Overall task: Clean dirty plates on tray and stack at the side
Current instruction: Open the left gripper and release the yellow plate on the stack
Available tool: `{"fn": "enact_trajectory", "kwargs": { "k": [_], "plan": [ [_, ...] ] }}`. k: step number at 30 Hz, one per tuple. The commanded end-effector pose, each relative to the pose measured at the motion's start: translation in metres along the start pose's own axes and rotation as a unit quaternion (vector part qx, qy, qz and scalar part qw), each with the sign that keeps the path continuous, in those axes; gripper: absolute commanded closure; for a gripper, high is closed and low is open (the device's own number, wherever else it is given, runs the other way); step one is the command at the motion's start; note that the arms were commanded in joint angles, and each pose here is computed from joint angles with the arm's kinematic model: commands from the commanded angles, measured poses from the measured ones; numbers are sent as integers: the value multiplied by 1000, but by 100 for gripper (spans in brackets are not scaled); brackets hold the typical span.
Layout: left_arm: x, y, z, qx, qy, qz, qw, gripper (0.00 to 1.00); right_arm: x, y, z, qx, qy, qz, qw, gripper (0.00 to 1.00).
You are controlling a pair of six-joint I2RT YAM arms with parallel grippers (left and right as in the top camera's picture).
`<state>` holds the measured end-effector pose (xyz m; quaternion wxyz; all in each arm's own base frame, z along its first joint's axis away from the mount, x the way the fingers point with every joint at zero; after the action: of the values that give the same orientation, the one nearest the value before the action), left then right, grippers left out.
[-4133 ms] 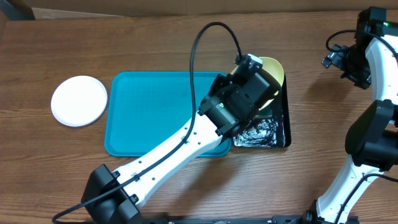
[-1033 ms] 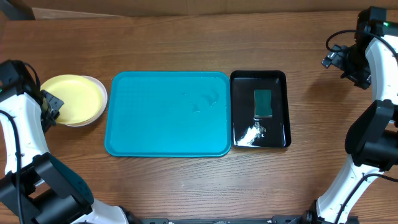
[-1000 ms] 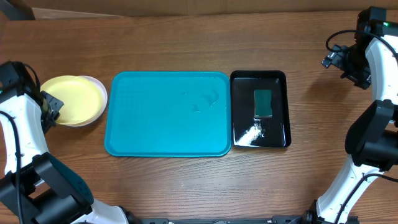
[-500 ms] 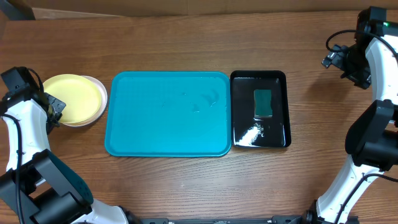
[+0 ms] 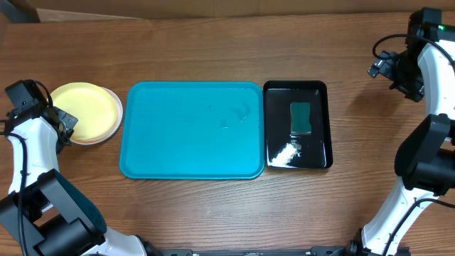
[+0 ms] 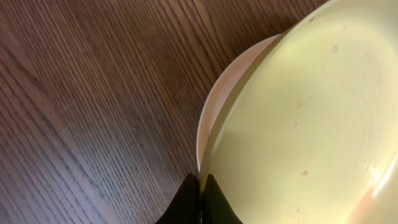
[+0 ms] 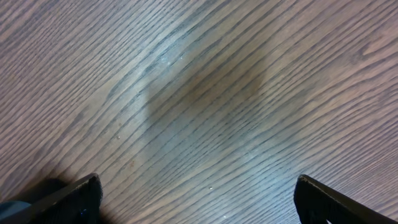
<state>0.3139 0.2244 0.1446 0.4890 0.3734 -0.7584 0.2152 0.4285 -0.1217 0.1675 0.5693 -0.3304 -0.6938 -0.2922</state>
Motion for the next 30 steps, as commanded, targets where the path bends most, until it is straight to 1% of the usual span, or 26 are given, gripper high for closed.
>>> {"fn": "enact_trajectory", "kwargs": {
  "k": [1, 13, 20, 24, 25, 26, 27, 28, 30],
  "plan": [
    [-1, 0, 0, 9, -1, 6, 1000, 95, 15, 1, -4, -3, -18, -11, 1000, 0],
    [-1, -4, -3, 10, -6, 21, 1000, 94, 15, 1, -4, -3, -18, -11, 1000, 0],
    [-20, -5, 4, 6, 18, 12, 1000, 96, 15, 1, -4, -3, -18, -11, 1000, 0],
    [-23, -6, 2, 7, 14, 13, 1000, 95, 15, 1, -4, -3, -18, -11, 1000, 0],
    [-22, -8, 1, 7, 12, 21, 1000, 91, 15, 1, -4, -3, -18, -11, 1000, 0],
    [-21, -10, 0, 7, 11, 30, 999, 82, 15, 1, -4, -3, -18, -11, 1000, 0],
    [-21, -14, -1, 4, 13, 47, 999, 64, 15, 1, -4, -3, -18, -11, 1000, 0],
    [-19, -20, -1, -4, 17, 72, 997, 41, 15, 1, -4, -3, -18, -11, 1000, 0],
    [-13, -34, -2, -37, 23, 136, 990, 21, 15, 1, -4, -3, -18, -11, 1000, 0]
  ]
}}
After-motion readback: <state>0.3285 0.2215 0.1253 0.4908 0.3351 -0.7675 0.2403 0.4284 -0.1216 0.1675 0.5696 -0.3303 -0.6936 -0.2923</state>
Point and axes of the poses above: each gripper's point midway between its finger pads, its own x axis back along the fingers, its own y axis along the line the jaws close on, z = x × y, the point moved 6 cm from there along x, back along the fingers, and after that the axes turned 14 degrees about -x, right-handed, at the moved point
